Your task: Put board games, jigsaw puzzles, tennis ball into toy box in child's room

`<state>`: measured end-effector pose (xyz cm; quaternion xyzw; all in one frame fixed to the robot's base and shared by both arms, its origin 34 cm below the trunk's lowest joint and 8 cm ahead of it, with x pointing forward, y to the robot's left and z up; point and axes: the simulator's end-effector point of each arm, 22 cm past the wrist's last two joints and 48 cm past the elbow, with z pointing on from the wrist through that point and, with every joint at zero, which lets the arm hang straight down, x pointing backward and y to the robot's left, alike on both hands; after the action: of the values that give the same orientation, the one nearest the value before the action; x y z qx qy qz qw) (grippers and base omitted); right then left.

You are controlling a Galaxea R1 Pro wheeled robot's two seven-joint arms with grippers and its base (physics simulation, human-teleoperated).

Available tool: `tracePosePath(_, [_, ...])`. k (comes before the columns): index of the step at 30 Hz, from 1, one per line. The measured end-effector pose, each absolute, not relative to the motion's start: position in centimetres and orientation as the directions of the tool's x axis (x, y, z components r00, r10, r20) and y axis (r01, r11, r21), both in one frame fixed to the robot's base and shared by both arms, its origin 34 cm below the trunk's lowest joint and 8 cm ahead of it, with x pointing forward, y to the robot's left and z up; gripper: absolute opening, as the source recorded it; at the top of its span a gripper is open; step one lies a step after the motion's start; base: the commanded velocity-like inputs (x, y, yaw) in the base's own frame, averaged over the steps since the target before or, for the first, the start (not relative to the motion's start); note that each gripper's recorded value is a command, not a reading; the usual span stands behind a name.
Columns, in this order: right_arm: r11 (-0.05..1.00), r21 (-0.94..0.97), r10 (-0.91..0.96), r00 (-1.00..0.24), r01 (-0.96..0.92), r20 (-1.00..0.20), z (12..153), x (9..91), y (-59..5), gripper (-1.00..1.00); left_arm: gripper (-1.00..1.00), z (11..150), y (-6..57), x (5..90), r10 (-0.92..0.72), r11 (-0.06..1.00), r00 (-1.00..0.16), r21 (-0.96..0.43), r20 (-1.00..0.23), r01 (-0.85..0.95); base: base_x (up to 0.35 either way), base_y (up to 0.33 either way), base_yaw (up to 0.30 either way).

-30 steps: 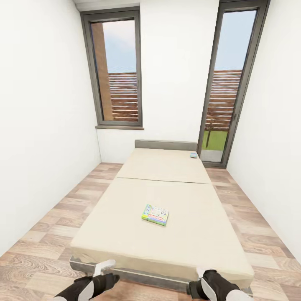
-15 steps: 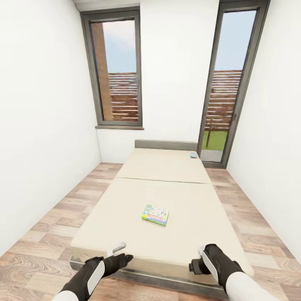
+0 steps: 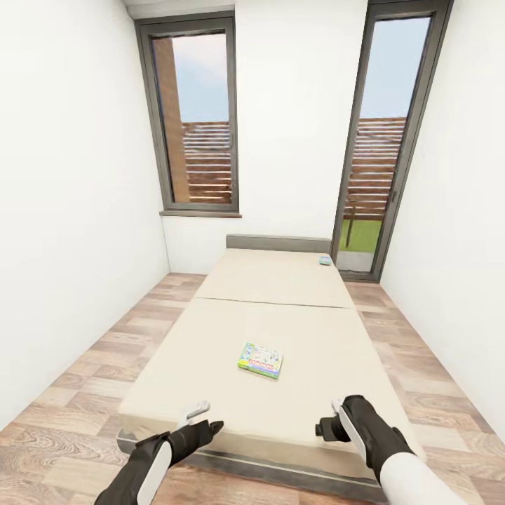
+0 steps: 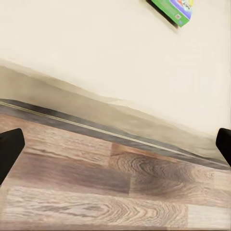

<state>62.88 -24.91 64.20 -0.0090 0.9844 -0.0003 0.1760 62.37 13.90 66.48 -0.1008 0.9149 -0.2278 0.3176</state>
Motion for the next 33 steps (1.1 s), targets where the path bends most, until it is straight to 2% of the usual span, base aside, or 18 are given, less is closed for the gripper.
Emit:
tracePosePath(22, [0.999,0.026,-0.017,-0.910,-0.031,-0.413,66.8,65.1,-24.1,1.00,1.00,66.6,13.9,61.1,-0.324,0.870,-0.806,-0.491,-0.495,-0.048,0.000,0.000,0.000])
tracePosePath(33, [0.991,0.113,-0.021,-0.901,-0.077,-0.433,68.1,64.4,-22.5,1.00,1.00,66.8,13.5,61.1,-0.352,0.851,-0.804,-0.521,-0.478,-0.063,0.000,0.000,0.000])
